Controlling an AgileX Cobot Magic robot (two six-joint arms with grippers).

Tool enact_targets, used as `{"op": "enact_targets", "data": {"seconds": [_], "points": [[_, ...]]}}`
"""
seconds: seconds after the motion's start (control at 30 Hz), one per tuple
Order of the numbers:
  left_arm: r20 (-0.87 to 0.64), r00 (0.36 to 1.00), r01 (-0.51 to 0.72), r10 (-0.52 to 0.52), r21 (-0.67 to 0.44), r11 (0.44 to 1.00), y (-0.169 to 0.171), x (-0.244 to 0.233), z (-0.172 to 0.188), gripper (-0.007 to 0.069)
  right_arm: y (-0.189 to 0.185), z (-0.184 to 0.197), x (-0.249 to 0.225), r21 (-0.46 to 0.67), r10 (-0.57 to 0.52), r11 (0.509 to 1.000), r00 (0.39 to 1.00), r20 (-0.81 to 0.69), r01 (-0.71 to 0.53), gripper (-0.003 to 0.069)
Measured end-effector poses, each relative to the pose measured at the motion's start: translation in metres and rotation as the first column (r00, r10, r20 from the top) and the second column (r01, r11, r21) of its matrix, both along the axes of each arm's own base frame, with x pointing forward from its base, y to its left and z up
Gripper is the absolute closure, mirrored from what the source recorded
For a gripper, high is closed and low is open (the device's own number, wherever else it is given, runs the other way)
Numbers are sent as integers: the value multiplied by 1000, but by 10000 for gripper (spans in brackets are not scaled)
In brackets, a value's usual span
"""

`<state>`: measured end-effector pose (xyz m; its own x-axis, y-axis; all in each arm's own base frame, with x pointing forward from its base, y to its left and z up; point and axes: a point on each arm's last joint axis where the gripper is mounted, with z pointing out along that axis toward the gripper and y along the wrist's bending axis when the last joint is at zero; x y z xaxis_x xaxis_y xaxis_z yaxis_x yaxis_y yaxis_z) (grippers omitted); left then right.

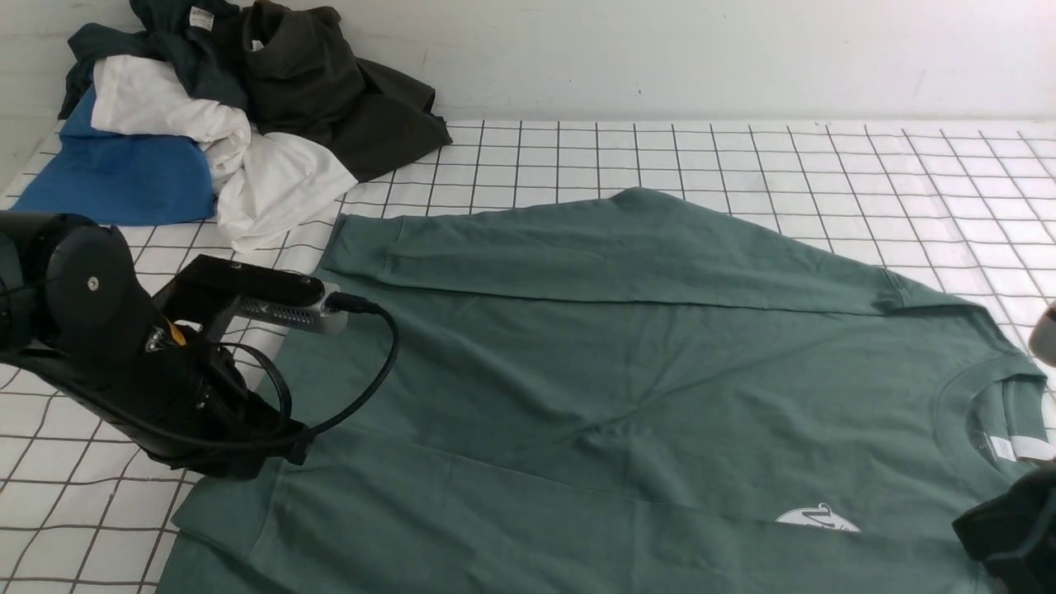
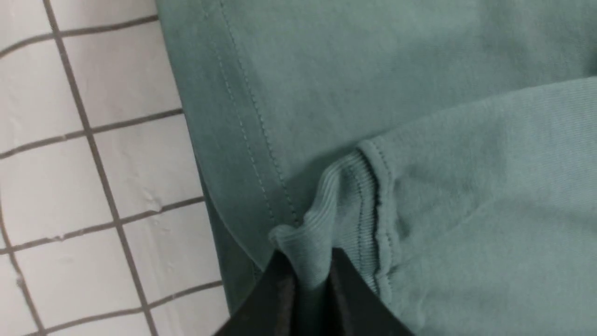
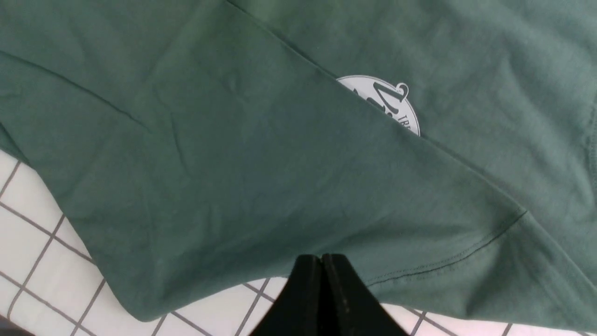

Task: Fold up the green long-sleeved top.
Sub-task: Use the left arm to clamp the cuff closest to it

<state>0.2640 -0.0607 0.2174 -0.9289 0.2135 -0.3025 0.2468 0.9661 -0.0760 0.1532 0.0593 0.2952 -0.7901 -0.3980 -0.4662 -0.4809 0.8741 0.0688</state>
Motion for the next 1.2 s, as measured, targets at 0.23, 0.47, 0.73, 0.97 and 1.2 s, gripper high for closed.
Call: {"op": "enact_targets", "data": {"seconds": [0.23,0.47,0.73,0.97,1.2], "points": [[-112,994,8,-5,27,1000,-1,5,-25,575,0,0,0,0,0,1000,1000,2,0,673],[-204,979,11,-1,47,999,-2,13,-57,406,0,0,0,1,-1,1000,1000,3,1,673],[-145,989,5,1,39,999,-2,15,-50,296,0,0,0,0,0,1000,1000,1,0,673],[-141,990,4,1,38,999,-2,16,-50,372,0,0,0,0,0,1000,1000,1,0,673],[-97,995,17,-13,34,999,-2,16,-42,578,0,0,0,1,0,1000,1000,2,0,673]]}}
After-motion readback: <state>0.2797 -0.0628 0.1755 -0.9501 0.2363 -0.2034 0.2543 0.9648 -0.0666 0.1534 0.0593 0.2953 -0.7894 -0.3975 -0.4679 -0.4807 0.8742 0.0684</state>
